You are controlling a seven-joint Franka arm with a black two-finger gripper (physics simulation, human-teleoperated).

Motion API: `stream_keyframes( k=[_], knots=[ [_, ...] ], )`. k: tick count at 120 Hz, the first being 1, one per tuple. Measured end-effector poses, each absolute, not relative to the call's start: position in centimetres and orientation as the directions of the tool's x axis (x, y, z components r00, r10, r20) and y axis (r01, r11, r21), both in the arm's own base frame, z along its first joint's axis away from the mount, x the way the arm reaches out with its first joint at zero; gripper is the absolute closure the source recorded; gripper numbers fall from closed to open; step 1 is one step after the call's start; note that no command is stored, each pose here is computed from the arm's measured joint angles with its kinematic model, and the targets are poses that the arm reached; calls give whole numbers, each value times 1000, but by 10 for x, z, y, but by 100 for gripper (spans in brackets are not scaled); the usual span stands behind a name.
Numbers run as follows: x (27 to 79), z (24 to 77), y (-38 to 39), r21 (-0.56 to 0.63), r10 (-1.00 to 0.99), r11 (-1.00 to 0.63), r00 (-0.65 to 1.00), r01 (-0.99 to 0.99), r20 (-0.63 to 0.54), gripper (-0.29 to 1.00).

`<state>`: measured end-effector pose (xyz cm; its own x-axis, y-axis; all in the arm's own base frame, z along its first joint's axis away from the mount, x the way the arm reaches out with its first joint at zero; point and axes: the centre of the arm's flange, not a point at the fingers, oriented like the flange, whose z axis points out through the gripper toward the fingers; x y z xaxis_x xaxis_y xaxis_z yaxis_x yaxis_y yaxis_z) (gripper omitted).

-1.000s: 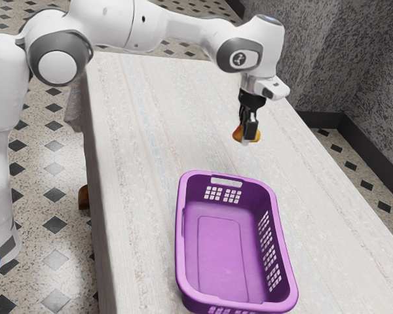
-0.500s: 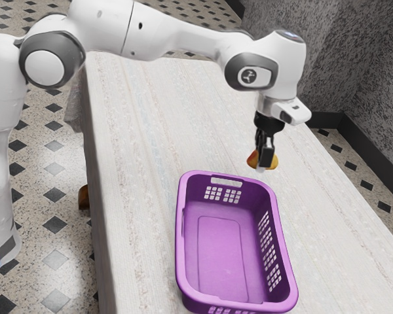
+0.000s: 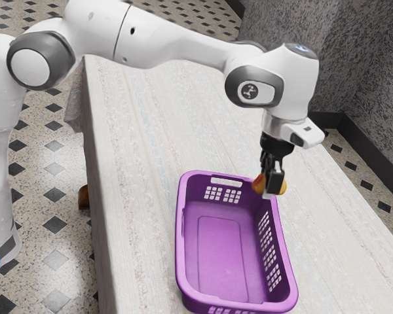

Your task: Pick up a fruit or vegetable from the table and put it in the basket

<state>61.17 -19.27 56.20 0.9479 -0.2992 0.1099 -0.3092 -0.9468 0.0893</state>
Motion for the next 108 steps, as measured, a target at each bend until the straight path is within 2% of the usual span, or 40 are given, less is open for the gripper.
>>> stream_keyframes(
  k=[48, 108],
  knots=[
    [571, 552, -219, 61, -208, -975, 976, -212, 61, 33],
    [582, 469, -212, 88, -89, -992, 995, -92, 31, 32]
  ],
)
